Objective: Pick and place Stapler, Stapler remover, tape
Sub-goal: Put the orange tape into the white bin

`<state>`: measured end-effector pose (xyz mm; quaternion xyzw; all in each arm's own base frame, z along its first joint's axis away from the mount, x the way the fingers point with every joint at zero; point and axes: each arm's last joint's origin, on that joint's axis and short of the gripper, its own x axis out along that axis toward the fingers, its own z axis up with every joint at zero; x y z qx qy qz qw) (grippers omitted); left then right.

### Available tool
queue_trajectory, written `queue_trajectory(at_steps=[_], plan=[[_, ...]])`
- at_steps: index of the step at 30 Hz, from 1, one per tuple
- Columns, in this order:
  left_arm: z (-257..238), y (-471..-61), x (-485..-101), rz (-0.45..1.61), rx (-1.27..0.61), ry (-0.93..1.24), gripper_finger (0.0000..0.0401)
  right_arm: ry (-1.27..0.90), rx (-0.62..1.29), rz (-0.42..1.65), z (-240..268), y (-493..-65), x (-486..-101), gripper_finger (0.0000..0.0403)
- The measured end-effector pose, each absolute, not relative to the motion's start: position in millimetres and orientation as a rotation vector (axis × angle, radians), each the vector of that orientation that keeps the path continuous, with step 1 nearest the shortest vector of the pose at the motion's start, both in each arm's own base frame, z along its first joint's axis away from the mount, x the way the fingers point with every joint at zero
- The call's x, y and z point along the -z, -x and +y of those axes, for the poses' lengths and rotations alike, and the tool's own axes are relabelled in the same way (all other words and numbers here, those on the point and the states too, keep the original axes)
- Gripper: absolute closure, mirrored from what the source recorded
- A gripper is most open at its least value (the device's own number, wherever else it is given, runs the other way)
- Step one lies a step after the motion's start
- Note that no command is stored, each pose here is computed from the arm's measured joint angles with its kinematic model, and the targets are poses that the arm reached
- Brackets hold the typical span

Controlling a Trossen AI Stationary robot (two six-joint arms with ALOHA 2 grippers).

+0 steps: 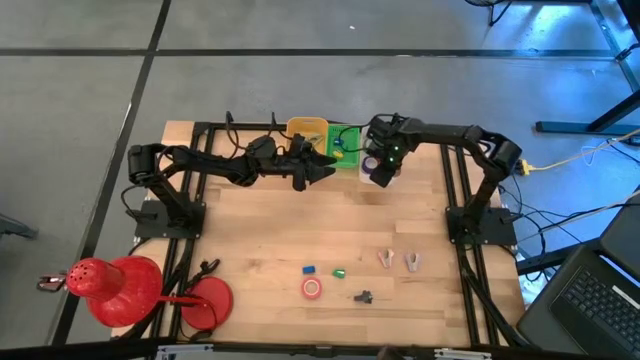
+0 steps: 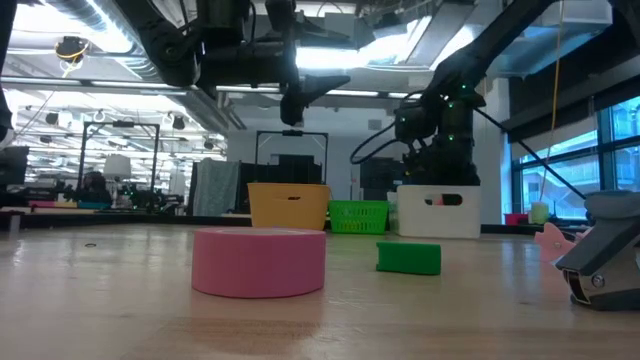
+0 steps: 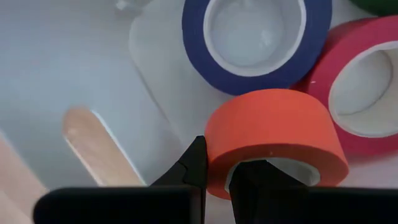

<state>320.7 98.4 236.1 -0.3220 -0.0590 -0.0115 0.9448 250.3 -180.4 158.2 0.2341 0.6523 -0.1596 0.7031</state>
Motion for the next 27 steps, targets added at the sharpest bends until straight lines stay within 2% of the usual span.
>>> queue_trajectory(at_steps=[11, 20, 24, 27], plan=[[98.4, -320.7, -236.4, -0.121, 0.023, 0.657, 0.0121, -0.518, 0.359, 1.443, -186.3, -246.8, -158.0, 0.0357], [98.4, -320.6, -236.4, -0.121, 0.023, 0.657, 0.0120, -0.573, 0.334, 1.372, -187.5, -251.1, -177.3, 0.0173], [98.4, -320.6, -236.4, -0.121, 0.023, 0.657, 0.0120, -0.566, 0.365, 1.275, -183.7, -247.0, -206.5, 0.0126], [98.4, -320.6, -236.4, -0.121, 0.023, 0.657, 0.0120, -0.567, 0.391, 1.217, -177.5, -239.0, -230.5, 0.0112]])
